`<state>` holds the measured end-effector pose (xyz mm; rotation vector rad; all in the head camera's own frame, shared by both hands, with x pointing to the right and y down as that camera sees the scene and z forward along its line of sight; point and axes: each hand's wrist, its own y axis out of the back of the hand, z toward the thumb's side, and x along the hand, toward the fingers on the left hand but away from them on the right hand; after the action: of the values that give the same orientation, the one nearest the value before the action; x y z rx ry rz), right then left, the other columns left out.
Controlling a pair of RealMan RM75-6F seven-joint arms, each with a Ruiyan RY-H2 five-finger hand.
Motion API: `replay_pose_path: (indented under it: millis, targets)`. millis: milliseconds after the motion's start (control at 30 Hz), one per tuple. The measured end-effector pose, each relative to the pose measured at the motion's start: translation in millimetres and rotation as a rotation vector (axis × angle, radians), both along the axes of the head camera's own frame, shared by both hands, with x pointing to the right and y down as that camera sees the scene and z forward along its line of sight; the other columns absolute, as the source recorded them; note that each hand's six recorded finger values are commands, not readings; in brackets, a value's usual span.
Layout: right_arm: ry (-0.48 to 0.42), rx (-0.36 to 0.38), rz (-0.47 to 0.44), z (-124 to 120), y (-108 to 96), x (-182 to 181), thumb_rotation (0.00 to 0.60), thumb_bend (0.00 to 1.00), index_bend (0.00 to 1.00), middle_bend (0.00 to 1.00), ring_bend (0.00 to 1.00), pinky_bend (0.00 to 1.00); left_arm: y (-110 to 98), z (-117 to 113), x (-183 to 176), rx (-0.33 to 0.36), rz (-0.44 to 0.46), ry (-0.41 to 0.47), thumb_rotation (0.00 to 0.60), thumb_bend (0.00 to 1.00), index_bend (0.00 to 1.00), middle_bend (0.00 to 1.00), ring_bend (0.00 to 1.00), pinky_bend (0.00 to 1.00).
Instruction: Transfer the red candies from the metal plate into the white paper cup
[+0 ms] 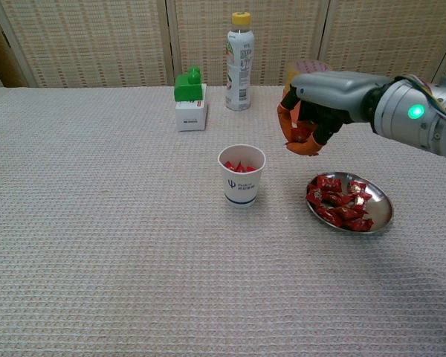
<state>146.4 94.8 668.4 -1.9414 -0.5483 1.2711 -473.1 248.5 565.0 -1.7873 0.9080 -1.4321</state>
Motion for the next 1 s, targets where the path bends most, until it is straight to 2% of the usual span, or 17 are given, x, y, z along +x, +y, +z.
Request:
replay_pose_path:
  millis: [167, 400, 467, 600, 700, 1000]
  targets:
    - [-0.044, -0.018, -0.012, 3.2, 0.6, -32.9, 0.600, 0.35, 0.78, 0.79, 0.82, 1.00, -0.7, -1.8, -2.4, 0.002, -0.007, 0.007, 0.600, 0.47, 0.00, 0.13, 0.10, 0.21]
    - [-0.052, -0.027, -0.005, 20.1, -1.0, -55.6, 0.600, 0.35, 0.76, 0.78, 0.82, 1.00, -1.3, -4.0, -5.2, 0.004, -0.012, 0.018, 0.600, 0.47, 0.00, 0.14, 0.10, 0.21]
    - [-0.059, -0.028, 0.000, 23.8, -2.1, -59.9, 0.600, 0.36, 0.70, 0.78, 0.81, 1.00, -1.4, -4.2, -6.0, 0.003, -0.012, 0.018, 0.600, 0.47, 0.00, 0.14, 0.10, 0.21]
    - [-0.078, -0.032, -0.002, 26.6, -2.7, -65.0, 0.600, 0.35, 0.46, 0.78, 0.78, 1.00, -1.6, -5.1, -6.6, 0.006, -0.015, 0.021, 0.600, 0.47, 0.00, 0.14, 0.11, 0.21]
    - [-0.086, -0.033, -0.015, 26.3, -1.6, -66.4, 0.600, 0.35, 0.34, 0.78, 0.77, 1.00, -1.4, -5.6, -6.7, 0.008, -0.015, 0.022, 0.600, 0.47, 0.00, 0.14, 0.11, 0.21]
    - [-0.046, -0.027, -0.050, 22.1, 0.3, -57.8, 0.600, 0.33, 0.10, 0.76, 0.74, 1.00, -0.8, -5.3, -5.5, 0.007, -0.012, 0.019, 0.600, 0.47, 0.00, 0.14, 0.11, 0.21]
